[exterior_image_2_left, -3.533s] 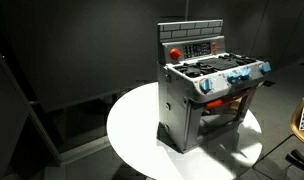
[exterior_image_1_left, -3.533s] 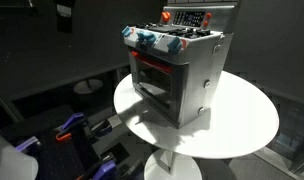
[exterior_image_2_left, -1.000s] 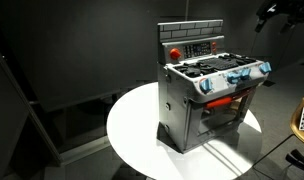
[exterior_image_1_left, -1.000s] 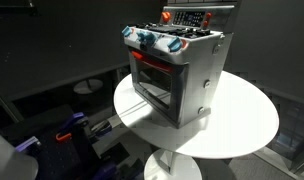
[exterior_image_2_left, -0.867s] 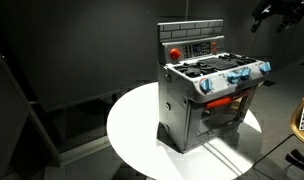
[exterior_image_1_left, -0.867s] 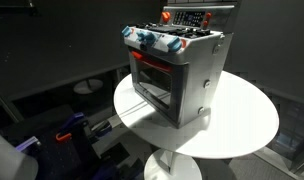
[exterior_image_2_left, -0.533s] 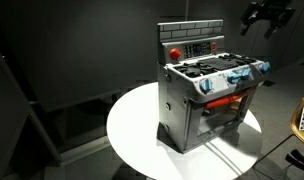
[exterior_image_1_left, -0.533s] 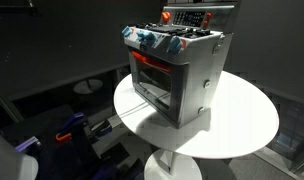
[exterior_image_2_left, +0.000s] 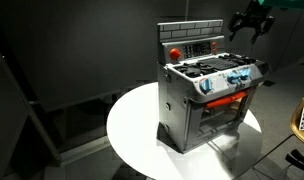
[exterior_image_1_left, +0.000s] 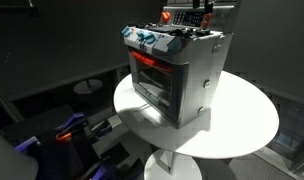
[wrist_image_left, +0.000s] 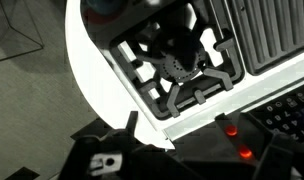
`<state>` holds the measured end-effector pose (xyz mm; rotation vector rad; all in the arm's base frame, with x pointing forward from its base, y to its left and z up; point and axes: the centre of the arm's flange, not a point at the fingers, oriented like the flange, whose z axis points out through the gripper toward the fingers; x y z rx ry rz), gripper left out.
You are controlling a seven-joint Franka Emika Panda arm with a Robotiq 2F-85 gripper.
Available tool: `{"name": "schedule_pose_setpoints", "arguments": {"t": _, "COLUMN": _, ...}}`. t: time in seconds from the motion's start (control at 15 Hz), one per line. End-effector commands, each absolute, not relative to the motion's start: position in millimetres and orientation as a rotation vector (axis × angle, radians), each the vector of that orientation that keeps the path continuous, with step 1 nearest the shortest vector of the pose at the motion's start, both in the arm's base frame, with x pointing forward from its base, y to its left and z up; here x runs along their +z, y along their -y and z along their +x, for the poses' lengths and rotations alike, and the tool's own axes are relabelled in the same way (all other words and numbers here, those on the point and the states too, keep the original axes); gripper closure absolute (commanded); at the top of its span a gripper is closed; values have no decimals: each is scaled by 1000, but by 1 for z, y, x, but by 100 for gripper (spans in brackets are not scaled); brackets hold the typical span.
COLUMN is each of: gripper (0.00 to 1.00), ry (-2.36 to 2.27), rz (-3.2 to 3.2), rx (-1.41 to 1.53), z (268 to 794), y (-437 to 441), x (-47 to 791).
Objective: Press the top button on the right side of the stove
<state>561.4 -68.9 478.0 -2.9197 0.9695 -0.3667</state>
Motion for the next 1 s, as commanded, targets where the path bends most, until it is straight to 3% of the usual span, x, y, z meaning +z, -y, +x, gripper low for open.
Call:
{"name": "schedule_pose_setpoints", "arguments": {"t": 0.0, "gripper": 0, "ry": -1024, "rz": -2922, "rx": -367, "z": 595, "y": 73, "x": 479}}
{"name": "schedule_pose_setpoints", "arguments": {"t": 0.93, "gripper": 0, "ry": -1012, "rz": -2925, "rx": -345, "z": 643, "y": 64, "x": 457}}
